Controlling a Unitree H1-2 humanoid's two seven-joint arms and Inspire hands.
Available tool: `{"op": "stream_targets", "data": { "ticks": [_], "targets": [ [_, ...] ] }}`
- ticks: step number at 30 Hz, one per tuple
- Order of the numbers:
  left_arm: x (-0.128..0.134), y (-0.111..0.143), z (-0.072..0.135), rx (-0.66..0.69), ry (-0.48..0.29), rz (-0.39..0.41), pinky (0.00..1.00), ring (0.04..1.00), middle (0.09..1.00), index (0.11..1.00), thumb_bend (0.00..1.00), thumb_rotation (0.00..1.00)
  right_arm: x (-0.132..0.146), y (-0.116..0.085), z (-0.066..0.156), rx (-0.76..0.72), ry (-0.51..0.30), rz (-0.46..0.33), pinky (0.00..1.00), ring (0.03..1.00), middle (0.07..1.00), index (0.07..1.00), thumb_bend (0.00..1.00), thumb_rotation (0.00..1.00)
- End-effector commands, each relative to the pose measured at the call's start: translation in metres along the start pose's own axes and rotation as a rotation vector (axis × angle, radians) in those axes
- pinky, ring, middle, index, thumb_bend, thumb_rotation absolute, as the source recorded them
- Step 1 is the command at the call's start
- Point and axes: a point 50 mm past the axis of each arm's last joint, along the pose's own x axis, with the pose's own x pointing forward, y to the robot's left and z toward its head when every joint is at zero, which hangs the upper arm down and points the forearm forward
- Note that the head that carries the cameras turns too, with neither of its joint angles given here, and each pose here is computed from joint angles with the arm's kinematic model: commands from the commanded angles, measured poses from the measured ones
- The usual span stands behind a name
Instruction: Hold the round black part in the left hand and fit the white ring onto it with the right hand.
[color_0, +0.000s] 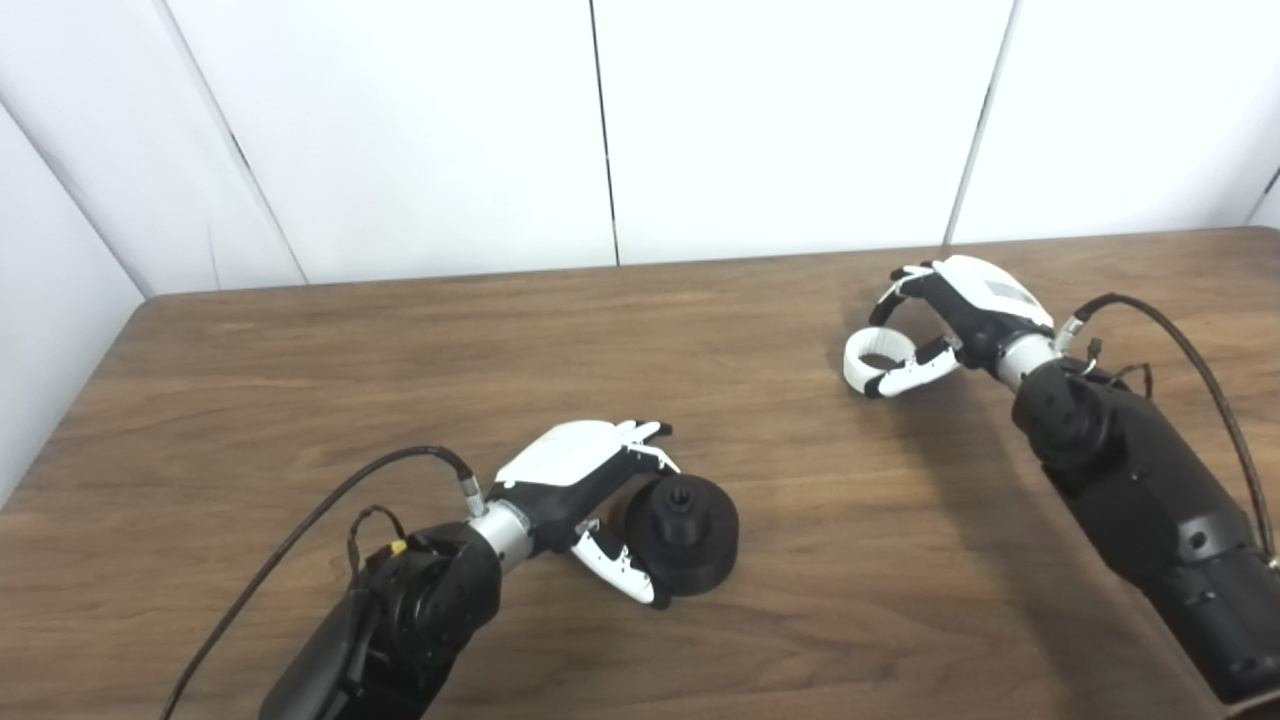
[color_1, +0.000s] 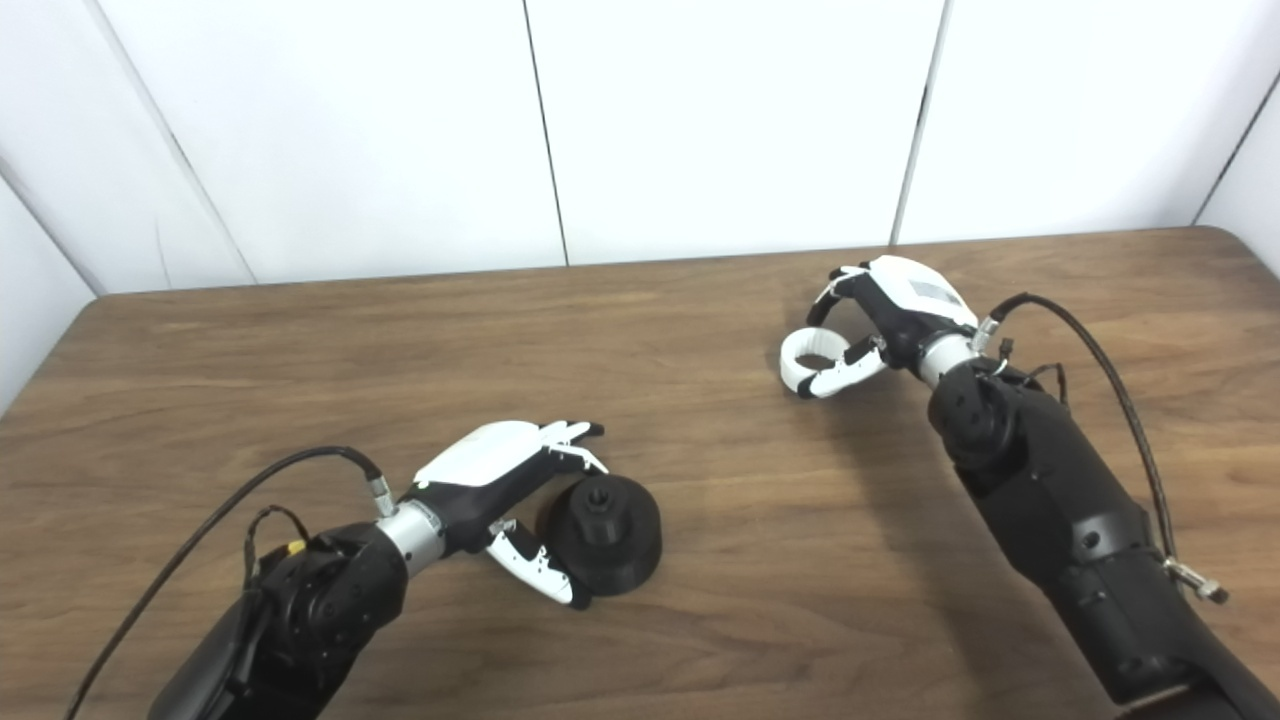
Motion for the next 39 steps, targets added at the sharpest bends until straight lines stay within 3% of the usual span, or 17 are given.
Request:
{"op": "stream_targets", "data": {
  "ticks": [1, 26, 39],
  "targets": [
    [0.001, 0.000, 0.007, 0.011, -0.022, -0.029, 0.99, 1.000, 0.994, 0.698, 0.94, 0.25, 0.006, -0.026, 0.010, -0.009, -0.051, -0.077, 0.95, 0.974, 0.902, 0.644, 0.87, 0.26],
    [-0.002, 0.004, 0.007, 0.014, -0.030, -0.026, 1.00, 1.000, 0.991, 0.698, 0.94, 0.25, 0.004, -0.016, 0.008, -0.028, -0.040, -0.034, 0.99, 0.973, 0.895, 0.651, 0.88, 0.24],
    [-0.002, 0.005, 0.007, 0.019, -0.032, -0.024, 1.00, 1.000, 0.987, 0.699, 0.94, 0.24, 0.002, -0.015, 0.008, -0.019, -0.052, -0.055, 0.91, 0.956, 0.878, 0.630, 0.86, 0.20]
  ]
}}
